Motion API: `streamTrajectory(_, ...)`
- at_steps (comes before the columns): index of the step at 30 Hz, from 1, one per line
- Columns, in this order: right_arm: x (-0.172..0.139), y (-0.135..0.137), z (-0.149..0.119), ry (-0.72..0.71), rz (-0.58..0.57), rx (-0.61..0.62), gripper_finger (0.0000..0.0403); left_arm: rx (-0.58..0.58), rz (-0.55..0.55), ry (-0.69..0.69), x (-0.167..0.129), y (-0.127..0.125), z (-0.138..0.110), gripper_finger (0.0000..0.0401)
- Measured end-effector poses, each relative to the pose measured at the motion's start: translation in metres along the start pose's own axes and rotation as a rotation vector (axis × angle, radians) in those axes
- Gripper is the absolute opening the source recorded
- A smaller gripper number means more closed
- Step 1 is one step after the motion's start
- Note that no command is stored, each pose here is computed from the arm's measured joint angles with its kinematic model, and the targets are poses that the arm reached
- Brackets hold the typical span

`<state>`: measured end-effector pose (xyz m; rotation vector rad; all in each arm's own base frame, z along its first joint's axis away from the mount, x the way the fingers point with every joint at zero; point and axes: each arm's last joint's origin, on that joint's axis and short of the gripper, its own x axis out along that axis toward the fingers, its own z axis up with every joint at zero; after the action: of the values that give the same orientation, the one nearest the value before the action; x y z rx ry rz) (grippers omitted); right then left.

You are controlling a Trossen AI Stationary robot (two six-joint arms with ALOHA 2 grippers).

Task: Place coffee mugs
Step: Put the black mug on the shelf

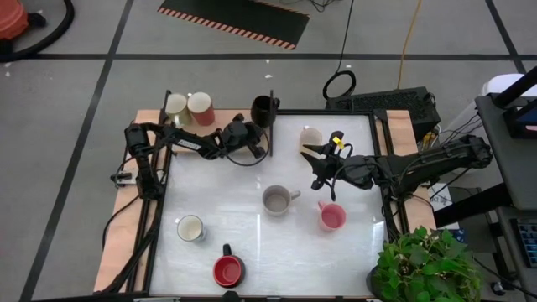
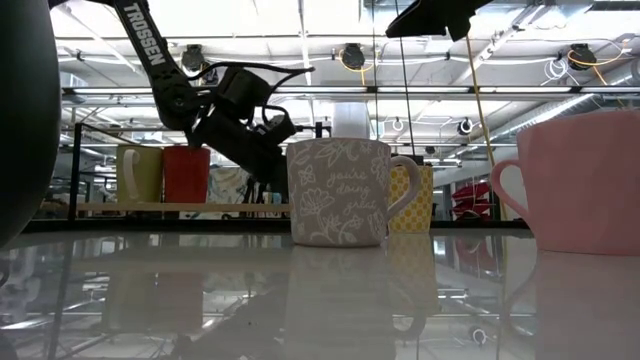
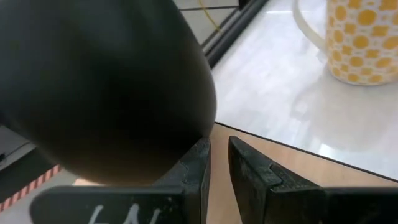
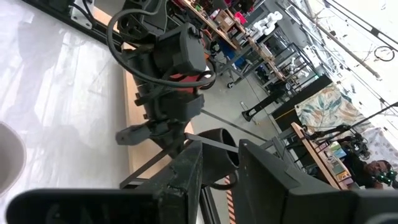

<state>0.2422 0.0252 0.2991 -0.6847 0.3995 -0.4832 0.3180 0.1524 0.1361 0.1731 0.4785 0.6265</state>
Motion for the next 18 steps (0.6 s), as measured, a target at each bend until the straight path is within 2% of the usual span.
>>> streamTrajectory(11,0.0,0.0,-0.0001,0.0,0.0,0.001,0.01,-0.01,0.01,0.022,0.0,0.0003,-0.0019,0.0062)
streamTrajectory(18,0.0,0.0014,-0.002,0.017,0.011,-0.007,0.01,0.028,-0.034,0.13,-0.0048,-0.0018,-0.0084,0.0062)
